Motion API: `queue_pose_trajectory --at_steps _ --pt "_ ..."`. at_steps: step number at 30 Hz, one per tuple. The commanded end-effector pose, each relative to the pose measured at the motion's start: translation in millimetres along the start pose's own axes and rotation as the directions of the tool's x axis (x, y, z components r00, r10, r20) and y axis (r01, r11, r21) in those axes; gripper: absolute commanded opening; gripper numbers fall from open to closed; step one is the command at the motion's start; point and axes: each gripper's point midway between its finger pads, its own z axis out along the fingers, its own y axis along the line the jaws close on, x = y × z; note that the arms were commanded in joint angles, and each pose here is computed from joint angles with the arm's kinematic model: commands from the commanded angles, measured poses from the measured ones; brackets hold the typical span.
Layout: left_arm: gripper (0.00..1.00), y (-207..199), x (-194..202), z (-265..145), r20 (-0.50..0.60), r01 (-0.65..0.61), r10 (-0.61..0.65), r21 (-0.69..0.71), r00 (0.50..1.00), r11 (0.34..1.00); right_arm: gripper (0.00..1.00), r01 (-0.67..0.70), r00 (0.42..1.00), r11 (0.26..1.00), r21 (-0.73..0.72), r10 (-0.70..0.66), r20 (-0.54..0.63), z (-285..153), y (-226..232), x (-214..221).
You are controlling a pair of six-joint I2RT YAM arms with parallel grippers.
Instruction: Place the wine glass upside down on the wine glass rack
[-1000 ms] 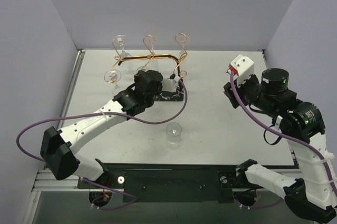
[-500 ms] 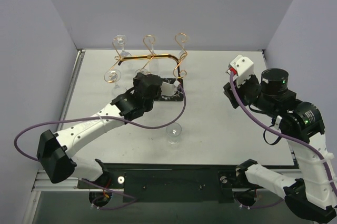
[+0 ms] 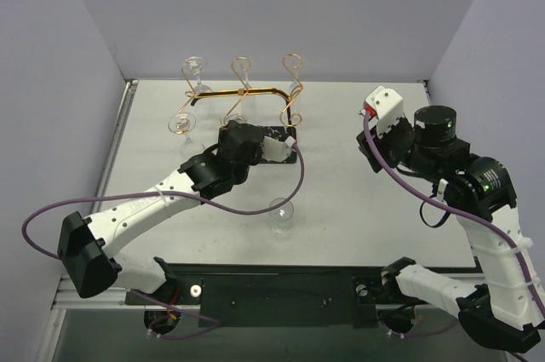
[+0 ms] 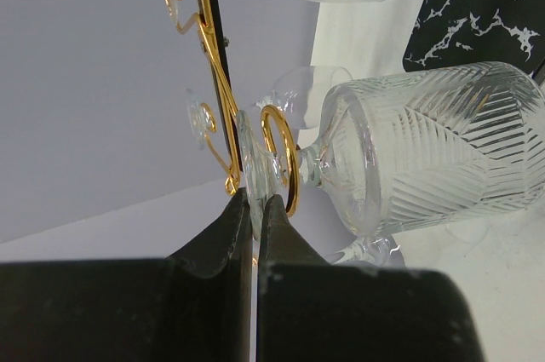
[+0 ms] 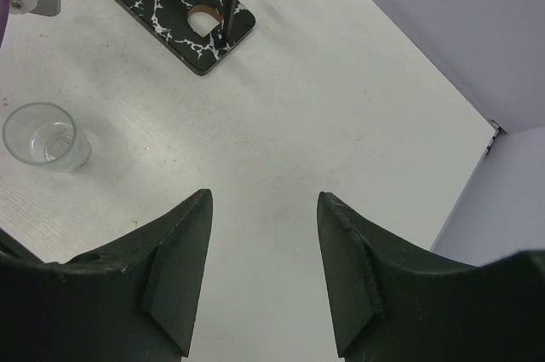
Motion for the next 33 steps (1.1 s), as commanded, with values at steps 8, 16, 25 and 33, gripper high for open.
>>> queue_pose_trajectory --at_steps 8,16,25,33 --pt "0.0 19 -21 3 0.064 0.071 -0.068 -0.052 0.996 0.996 0.48 0.001 1.0 0.999 0.036 -0.002 0.013 2 -8 -2" --pt "0.1 19 -23 2 0.065 0.078 -0.076 -0.035 0.995 0.996 0.48 0.003 1.0 0.999 0.034 -0.003 0.004 2 -6 3" --pt "0.3 26 -25 -3 0.075 0.112 -0.11 -0.014 0.991 0.994 0.48 0.001 1.0 0.999 0.04 -0.002 0.002 1 -7 6" --pt "0.43 31 -29 -8 0.099 0.153 -0.153 0.015 0.983 0.988 0.48 -0.001 1.0 0.999 0.038 0.001 -0.007 2 -6 10"
